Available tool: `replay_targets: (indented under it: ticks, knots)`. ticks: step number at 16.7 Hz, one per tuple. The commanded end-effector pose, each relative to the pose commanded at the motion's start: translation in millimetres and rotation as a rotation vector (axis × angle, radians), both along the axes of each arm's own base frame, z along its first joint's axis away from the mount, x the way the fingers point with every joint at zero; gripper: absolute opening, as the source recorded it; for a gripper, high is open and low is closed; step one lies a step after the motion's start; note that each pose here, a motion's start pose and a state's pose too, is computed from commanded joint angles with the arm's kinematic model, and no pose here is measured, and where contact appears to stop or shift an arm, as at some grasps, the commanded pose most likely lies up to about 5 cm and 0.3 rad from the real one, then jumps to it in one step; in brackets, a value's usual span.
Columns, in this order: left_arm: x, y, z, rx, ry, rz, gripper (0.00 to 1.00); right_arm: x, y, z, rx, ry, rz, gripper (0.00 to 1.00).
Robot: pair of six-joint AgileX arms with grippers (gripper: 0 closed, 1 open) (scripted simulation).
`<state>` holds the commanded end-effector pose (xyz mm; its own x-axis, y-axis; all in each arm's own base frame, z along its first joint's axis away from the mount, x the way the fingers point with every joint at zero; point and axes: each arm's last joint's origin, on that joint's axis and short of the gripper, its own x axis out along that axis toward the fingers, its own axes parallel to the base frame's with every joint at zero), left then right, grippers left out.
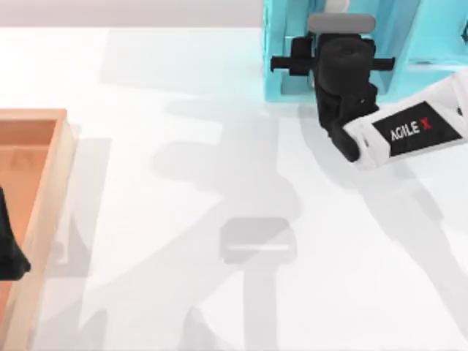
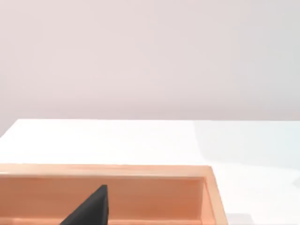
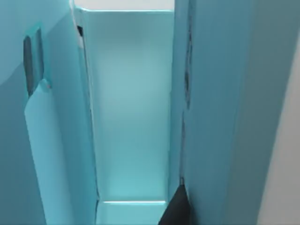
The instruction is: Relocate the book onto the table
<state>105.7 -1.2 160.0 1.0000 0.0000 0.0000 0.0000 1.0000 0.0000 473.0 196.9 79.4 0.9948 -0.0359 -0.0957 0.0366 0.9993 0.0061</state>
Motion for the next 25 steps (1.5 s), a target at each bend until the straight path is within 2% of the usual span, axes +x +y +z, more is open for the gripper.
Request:
replay_targets:
  ticks: [3,6,10,13,16,18,25]
  knots:
    - [0.0,0.0,0.0,0.000,0.000,0.000,1.00,-9.9,4.7,17.3,-0.009,0.009,-0.005,0.00]
    - [0.0,0.0,0.0,0.000,0.000,0.000,1.00,-35.5,12.7,58.0,-0.022,0.019,-0.012,0.00]
    - [0.0,0.0,0.0,0.000,0.000,0.000,1.00,-96.9,16.5,142.5,-0.004,-0.016,-0.014,0.00]
    - [0.0,0.0,0.0,0.000,0.000,0.000,1.00,-148.9,10.4,183.0,0.008,-0.024,-0.008,0.00]
    - [0.0,0.0,0.0,0.000,0.000,0.000,1.00,-185.8,4.4,197.0,0.005,-0.010,-0.002,0.00]
    - [0.0,0.0,0.0,0.000,0.000,0.000,1.00,-197.9,2.2,199.2,0.001,-0.002,0.000,0.00]
    - [0.0,0.0,0.0,0.000,0.000,0.000,1.00,-199.6,5.3,196.5,-0.014,0.012,0.004,0.00]
